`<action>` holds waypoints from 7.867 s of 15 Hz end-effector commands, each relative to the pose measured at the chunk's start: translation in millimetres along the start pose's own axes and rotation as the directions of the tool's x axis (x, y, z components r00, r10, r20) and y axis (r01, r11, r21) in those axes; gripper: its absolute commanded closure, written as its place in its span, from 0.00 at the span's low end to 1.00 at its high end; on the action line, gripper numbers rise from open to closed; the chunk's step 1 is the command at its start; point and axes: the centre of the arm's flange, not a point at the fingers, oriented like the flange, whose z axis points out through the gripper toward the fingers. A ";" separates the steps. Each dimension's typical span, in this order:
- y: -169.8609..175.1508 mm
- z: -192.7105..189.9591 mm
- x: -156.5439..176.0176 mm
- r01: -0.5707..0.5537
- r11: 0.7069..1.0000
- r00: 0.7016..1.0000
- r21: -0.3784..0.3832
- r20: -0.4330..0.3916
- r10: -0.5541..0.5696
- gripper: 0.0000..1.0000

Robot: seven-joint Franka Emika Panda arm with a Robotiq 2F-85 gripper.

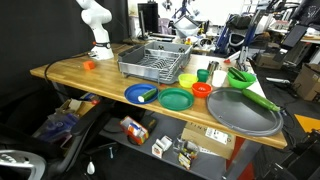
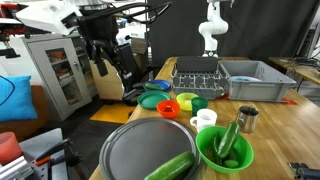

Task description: Pick the orange bowl and put it on the tray

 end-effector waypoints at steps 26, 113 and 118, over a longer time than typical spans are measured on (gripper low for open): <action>26.4 101.1 103.4 -0.453 0.879 0.885 -0.147 0.043 0.463 0.00; -15.3 222.3 -37.4 -0.934 -0.352 -0.332 -0.064 -0.210 0.920 0.24; -3.7 190.1 -27.4 -0.948 -0.319 -0.313 0.022 -0.266 0.912 0.00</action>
